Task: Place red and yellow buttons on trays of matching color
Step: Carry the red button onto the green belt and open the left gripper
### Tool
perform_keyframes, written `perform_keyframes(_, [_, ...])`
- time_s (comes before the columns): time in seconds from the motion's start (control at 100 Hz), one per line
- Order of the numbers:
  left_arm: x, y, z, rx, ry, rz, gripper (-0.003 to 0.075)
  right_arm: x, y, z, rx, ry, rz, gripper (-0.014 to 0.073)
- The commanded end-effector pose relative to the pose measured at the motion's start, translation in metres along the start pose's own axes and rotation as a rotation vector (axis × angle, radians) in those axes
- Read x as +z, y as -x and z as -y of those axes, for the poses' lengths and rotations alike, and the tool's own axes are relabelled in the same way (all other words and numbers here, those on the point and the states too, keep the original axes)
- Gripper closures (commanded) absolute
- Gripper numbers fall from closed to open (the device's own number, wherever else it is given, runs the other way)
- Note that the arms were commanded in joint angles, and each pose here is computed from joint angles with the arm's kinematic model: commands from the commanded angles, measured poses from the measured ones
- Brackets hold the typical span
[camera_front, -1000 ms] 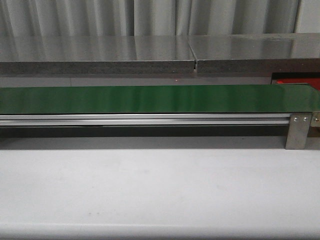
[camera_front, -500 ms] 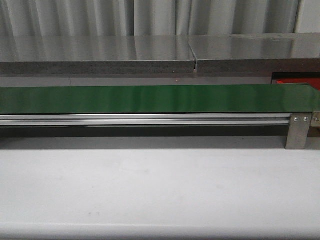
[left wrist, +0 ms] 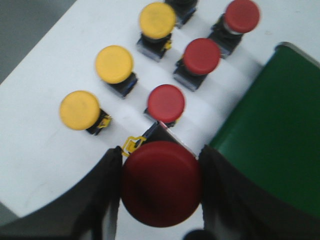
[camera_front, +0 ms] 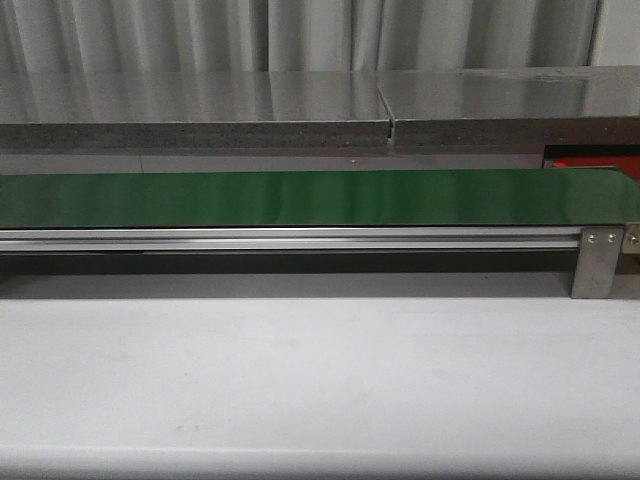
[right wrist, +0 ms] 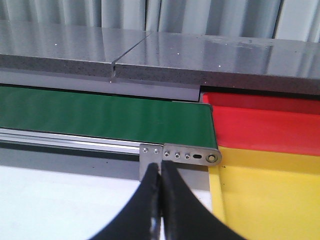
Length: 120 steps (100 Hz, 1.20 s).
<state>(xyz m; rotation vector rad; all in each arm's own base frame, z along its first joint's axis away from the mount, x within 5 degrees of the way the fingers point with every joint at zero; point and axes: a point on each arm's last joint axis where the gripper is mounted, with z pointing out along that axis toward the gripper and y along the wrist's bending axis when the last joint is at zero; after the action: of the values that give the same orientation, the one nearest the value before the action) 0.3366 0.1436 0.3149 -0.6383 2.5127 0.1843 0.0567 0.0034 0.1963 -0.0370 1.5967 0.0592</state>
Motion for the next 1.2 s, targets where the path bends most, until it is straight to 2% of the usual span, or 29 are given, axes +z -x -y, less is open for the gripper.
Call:
perform_keyframes(0.0, [-0.035, 0.017, 0.020, 0.057, -0.053, 0.128, 0.0739, -0.003, 0.014, 0.000, -0.008, -0.003, 0.116, 0.0713])
perform_keyframes(0.18, [-0.040, 0.025, 0.062, 0.184, -0.116, 0.158, 0.0739, -0.003, 0.014, 0.000, -0.008, -0.003, 0.116, 0.0713])
perform_keyframes(0.4, [-0.014, 0.025, 0.095, 0.259, -0.136, 0.075, 0.0739, -0.003, 0.014, 0.000, -0.008, -0.003, 0.116, 0.0713])
perform_keyframes(0.59, [0.008, 0.024, 0.107, 0.278, -0.140, 0.032, 0.0739, -0.003, 0.014, 0.000, -0.008, -0.003, 0.116, 0.0713])
perform_keyframes(0.95, [0.025, 0.020, 0.109, 0.285, -0.129, -0.022, 0.0734, -0.003, 0.014, 0.000, -0.008, -0.003, 0.116, 0.0713])
perform_keyframes(1.02, [0.026, 0.020, 0.109, 0.285, -0.129, -0.024, 0.0698, -0.003, 0.014, 0.000, -0.008, -0.003, 0.116, 0.0713])
perform_keyframes(1.09, [0.026, 0.020, 0.109, 0.285, -0.129, -0.024, 0.0613, -0.003, 0.014, 0.000, -0.008, -0.003, 0.116, 0.0713])
perform_keyframes(1.19, [0.024, 0.022, 0.110, 0.283, -0.131, -0.019, 0.0414, -0.003, 0.014, 0.000, -0.008, -0.003, 0.116, 0.0713])
